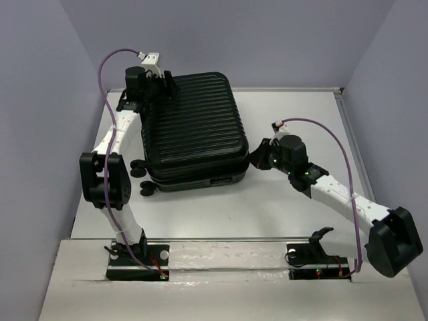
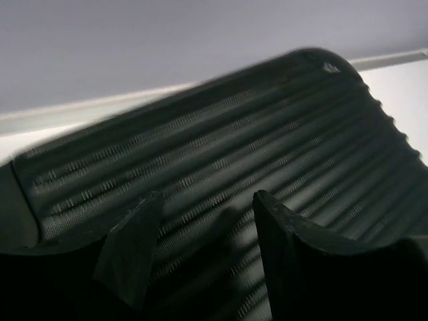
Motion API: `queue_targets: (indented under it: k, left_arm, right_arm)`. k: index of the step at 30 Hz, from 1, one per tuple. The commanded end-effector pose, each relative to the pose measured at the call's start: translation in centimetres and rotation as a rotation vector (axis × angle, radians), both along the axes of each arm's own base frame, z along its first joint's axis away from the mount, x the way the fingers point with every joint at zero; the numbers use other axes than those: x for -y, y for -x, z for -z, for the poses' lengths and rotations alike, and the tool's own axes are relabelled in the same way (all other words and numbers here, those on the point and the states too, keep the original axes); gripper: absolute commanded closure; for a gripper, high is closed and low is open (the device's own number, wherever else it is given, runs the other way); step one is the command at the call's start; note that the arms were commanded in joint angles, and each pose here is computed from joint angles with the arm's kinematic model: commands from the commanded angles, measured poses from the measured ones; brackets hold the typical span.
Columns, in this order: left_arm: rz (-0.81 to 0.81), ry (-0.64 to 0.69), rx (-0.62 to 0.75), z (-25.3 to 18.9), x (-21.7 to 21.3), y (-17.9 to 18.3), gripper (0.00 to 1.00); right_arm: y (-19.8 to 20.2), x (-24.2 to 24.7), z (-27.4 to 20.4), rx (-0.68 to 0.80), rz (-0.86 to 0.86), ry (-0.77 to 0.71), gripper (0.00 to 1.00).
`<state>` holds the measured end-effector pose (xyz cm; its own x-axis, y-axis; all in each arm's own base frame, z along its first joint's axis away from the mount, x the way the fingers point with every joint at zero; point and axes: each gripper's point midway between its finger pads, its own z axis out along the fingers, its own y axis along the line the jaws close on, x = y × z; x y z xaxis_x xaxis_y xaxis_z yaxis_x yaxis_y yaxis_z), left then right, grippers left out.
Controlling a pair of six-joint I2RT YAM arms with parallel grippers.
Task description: Pack the luggage
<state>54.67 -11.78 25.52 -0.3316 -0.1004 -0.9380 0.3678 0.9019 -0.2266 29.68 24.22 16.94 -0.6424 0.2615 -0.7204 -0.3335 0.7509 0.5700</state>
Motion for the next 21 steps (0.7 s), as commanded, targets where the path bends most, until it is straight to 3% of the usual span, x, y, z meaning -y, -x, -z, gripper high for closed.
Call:
queue_targets:
  k: [1, 7, 10, 11, 12, 15, 18, 21]
  left_arm:
    - [-0.096, 0.080, -0.238, 1.6, -0.5, 5.5, 0.31]
    - [-0.241, 0.139, -0.150, -4.1, -3.7, 7.5, 0.25]
    - [-0.322, 0.172, -0.114, -5.3, -5.0, 9.1, 0.20]
    - [-0.344, 0.169, -0.132, -4.1, -5.3, 10.0, 0.18]
    - [-0.370, 0.178, -0.090, -5.6, -5.9, 11.4, 0.17]
    - [-0.470, 0.154, -0.057, -5.5, -8.5, 14.2, 0.10]
    - [-0.595, 0.138, -0.059, -4.7, -12.5, 15.5, 0.04]
    - [-0.636, 0.200, -0.068, -4.4, -13.8, 15.4, 0.04]
  right_arm:
    - [-0.7, 1.9, -6.8, 0.198, 0.013, 0.012, 0.81]
    - [6.2, -0.7, -4.8, 0.084, -0.256, -0.022, 0.53]
    - [8.9, -2.9, -4.0, 0.102, -0.313, 0.016, 0.47]
    - [8.9, -3.2, -3.9, 0.110, -0.309, 0.032, 0.46]
    - [8.6, -3.3, -3.6, 0.109, -0.292, 0.051, 0.46]
    - [8.0, -4.0, -3.4, 0.112, -0.306, 0.056, 0.51]
    - [7.9, -5.8, -3.0, 0.081, -0.374, 0.040, 0.50]
    - [9.0, -7.5, -2.5, 0.066, -0.432, 0.020, 0.42]
